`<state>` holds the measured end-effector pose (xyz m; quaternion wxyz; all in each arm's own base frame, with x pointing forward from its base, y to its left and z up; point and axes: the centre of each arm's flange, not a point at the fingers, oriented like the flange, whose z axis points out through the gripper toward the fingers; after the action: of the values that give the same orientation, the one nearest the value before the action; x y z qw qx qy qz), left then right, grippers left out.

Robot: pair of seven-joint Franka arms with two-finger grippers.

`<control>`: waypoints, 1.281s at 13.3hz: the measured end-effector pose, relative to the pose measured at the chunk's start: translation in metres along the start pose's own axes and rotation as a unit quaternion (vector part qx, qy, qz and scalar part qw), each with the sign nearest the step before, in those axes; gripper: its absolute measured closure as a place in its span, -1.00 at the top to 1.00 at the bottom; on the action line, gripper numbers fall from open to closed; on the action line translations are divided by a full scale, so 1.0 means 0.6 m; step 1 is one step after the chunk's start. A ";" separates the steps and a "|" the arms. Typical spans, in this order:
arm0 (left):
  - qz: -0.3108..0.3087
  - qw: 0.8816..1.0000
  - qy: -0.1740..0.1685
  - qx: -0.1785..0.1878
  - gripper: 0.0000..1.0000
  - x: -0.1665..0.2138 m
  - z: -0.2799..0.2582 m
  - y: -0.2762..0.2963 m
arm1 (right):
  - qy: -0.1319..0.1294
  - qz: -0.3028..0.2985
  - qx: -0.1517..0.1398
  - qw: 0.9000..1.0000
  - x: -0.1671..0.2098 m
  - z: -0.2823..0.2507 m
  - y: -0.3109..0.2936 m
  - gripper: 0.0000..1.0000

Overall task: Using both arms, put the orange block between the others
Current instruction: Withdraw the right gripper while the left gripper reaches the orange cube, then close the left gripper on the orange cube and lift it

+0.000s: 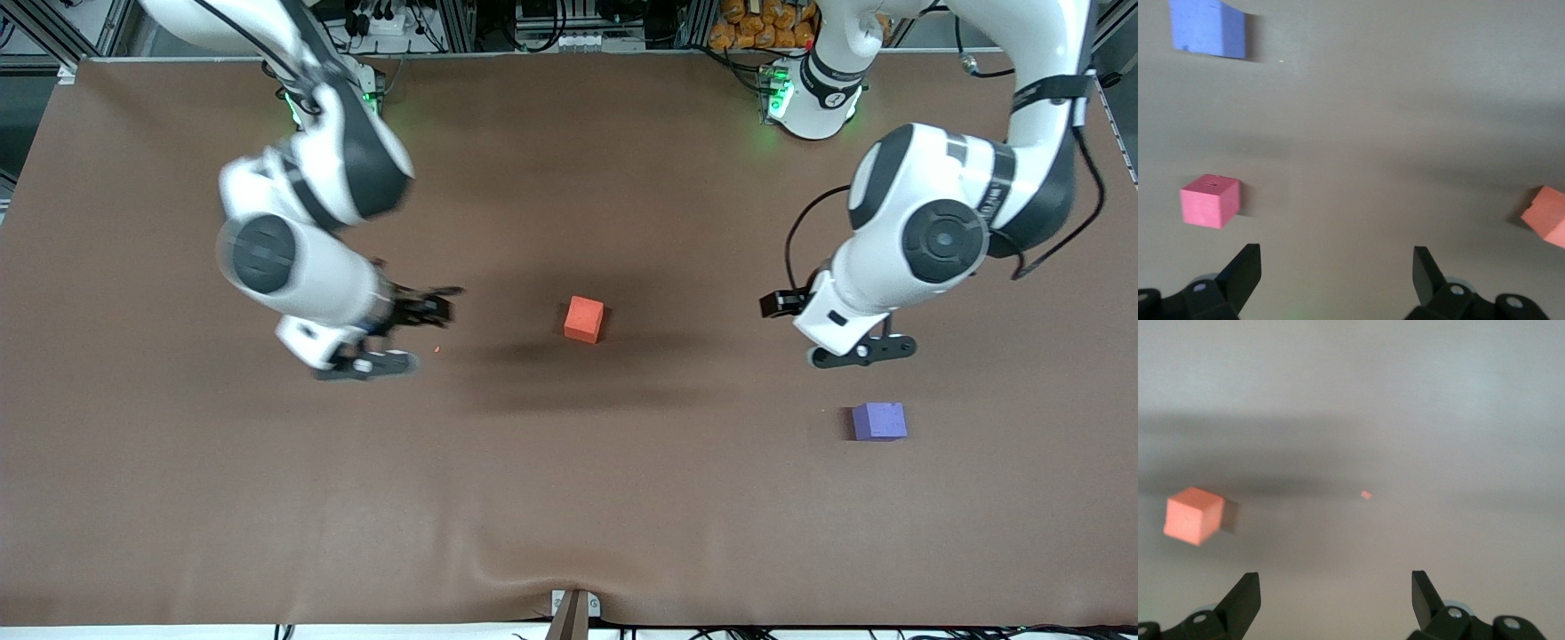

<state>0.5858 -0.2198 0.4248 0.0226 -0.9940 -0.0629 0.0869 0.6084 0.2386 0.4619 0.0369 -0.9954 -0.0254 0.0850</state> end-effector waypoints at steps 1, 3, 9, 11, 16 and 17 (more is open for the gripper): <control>-0.002 1.000 0.004 0.000 1.00 -0.008 0.004 0.017 | -0.007 0.012 -0.005 1.000 -0.011 -0.037 0.048 1.00; -0.002 1.000 0.007 0.000 1.00 -0.024 0.013 0.053 | -0.008 0.035 -0.013 0.999 -0.029 -0.094 0.136 1.00; -0.017 1.000 0.008 0.006 1.00 -0.071 0.103 0.241 | 0.030 0.030 -0.014 0.999 -0.053 -0.188 0.349 1.00; -0.035 0.999 0.010 0.005 1.00 -0.086 0.134 0.315 | 0.032 0.021 -0.017 0.999 -0.058 -0.195 0.413 1.00; -0.102 0.994 0.038 -0.030 1.00 -0.128 0.197 0.434 | 0.032 0.024 -0.023 0.999 -0.061 -0.196 0.442 1.00; -0.111 0.993 0.038 -0.028 1.00 -0.133 0.211 0.443 | 0.031 0.024 -0.025 0.999 -0.061 -0.195 0.443 1.00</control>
<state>0.5178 -0.4891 0.2987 0.0067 -0.9837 -0.1741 0.0447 0.6040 -0.0361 0.5626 0.0111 -0.9985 -0.0022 0.0543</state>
